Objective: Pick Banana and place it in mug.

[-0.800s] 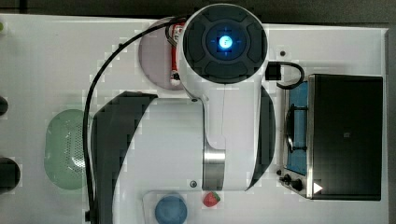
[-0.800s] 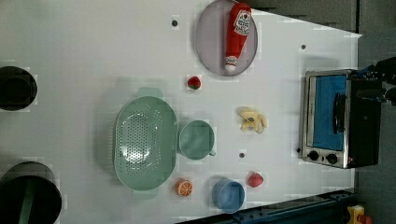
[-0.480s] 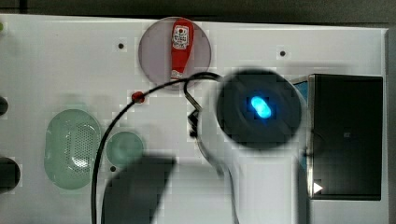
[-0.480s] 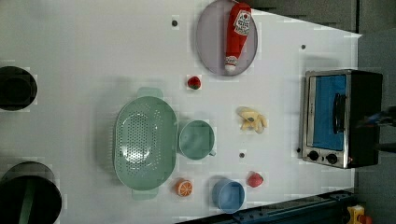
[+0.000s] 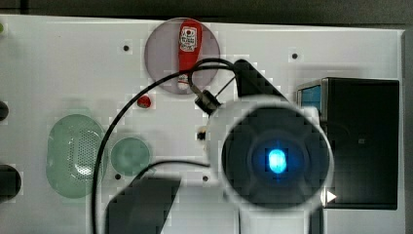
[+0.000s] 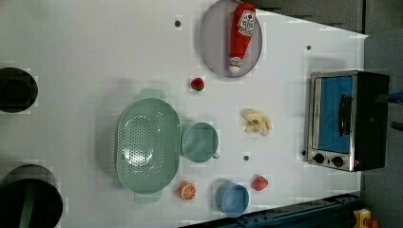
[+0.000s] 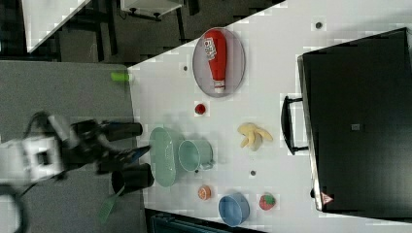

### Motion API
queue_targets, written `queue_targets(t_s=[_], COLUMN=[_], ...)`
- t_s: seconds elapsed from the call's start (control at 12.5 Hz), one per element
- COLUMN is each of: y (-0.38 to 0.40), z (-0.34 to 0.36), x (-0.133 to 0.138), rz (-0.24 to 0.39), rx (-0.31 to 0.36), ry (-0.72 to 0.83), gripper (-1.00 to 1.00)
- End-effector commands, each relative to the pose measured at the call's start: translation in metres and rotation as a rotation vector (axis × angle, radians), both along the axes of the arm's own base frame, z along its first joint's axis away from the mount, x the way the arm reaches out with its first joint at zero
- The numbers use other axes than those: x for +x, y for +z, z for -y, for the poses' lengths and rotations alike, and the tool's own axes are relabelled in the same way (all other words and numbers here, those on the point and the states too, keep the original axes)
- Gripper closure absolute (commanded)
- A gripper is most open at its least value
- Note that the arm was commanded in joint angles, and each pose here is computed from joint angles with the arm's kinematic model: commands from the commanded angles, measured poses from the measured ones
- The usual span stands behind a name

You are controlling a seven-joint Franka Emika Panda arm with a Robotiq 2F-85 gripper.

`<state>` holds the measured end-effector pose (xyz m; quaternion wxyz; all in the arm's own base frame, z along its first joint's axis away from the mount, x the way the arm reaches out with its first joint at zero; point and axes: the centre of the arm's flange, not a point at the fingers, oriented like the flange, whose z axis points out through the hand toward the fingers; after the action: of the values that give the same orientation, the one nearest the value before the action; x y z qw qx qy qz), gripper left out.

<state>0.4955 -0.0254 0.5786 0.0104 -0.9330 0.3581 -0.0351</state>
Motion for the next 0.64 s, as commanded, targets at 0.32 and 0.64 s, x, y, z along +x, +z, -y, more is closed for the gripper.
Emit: queue_targets(t_s=[0.32,0.64], y=[-0.189,-0.269], z=[-0.002,-0.002], x=[0.004,-0.001], rz=[-0.254,-0.256], rx=[0.032,0.047], ry=[0.435,0.689], gripper=[-1.0,-1.0])
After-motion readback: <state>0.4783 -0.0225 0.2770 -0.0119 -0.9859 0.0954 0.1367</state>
